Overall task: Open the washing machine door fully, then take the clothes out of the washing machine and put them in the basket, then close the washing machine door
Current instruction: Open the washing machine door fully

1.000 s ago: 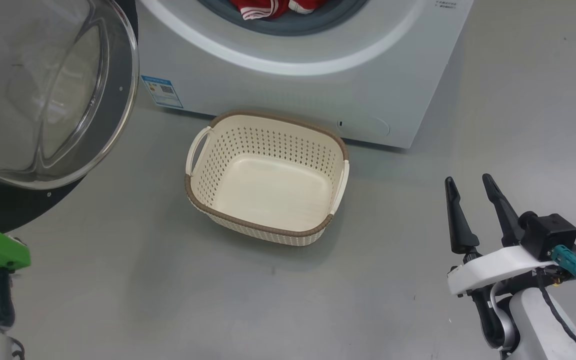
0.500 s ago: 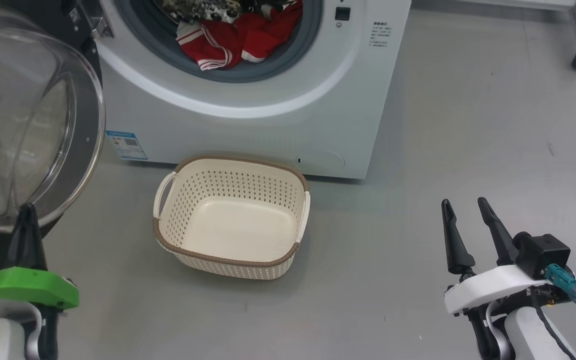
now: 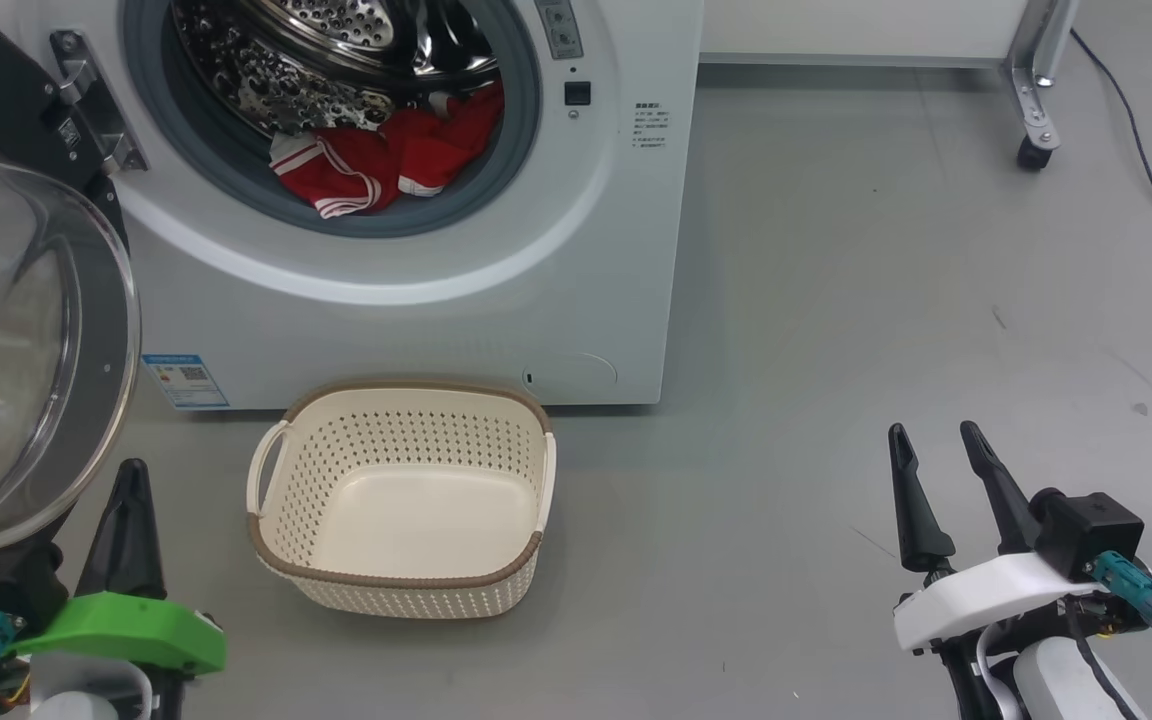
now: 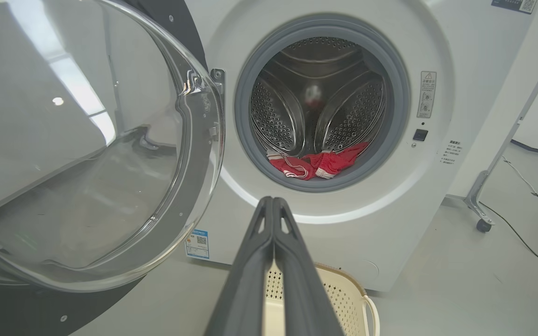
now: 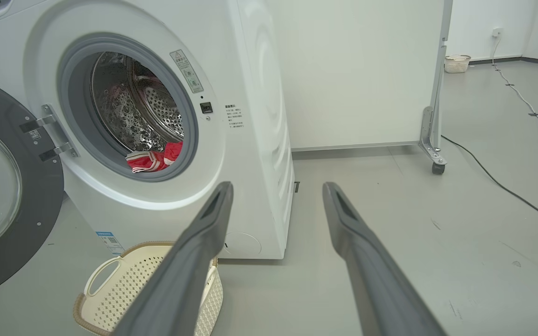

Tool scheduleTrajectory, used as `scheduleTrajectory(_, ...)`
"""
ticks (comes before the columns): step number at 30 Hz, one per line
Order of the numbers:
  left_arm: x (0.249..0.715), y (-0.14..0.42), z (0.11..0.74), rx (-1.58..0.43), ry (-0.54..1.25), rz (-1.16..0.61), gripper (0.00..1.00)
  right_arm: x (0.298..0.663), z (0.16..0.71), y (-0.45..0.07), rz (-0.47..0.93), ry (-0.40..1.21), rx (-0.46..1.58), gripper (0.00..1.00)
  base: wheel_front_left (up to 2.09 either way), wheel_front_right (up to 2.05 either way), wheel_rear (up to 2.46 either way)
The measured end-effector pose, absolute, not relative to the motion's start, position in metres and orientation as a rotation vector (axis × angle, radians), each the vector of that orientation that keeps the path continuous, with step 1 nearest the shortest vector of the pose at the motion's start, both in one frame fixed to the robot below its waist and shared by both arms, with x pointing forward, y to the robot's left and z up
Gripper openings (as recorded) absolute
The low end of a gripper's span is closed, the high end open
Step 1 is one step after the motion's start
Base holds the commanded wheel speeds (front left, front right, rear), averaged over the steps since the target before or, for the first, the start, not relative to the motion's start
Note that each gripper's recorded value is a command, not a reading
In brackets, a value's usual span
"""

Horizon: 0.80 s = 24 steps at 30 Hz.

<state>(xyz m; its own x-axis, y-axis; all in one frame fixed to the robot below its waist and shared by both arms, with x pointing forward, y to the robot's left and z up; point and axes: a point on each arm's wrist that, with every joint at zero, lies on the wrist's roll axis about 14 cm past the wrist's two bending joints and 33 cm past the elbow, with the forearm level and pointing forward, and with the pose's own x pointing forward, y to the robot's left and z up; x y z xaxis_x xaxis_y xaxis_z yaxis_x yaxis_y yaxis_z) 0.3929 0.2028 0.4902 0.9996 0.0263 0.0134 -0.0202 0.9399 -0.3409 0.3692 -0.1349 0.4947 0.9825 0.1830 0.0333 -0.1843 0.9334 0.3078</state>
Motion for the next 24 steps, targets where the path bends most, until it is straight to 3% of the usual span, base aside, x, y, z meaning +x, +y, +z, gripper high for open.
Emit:
scheduleTrajectory(12,0.389,0.158,0.495,-0.376,-0.024,-0.092,0.0,0.355,0.502,-0.161,0.118,-0.038,0.311,1.0,0.0,0.0,0.0)
scheduleTrajectory(13,0.389,0.156,0.497,-0.378,-0.027,-0.096,0.16,0.355,0.502,-0.161,0.117,-0.039,0.312,1.0,0.0,0.0,0.0)
scheduleTrajectory(14,0.388,0.155,0.497,-0.379,-0.029,-0.098,0.68,0.355,0.502,-0.161,0.116,-0.04,0.312,1.0,0.0,0.0,0.0)
scheduleTrajectory(15,0.388,0.155,0.497,-0.379,-0.029,-0.099,0.99,0.355,0.502,-0.161,0.116,-0.041,0.313,1.0,0.0,0.0,0.0)
scheduleTrajectory(24,0.387,0.152,0.499,-0.373,-0.038,-0.108,1.0,0.357,0.504,-0.163,0.111,-0.048,0.315,1.0,0.0,0.0,0.0)
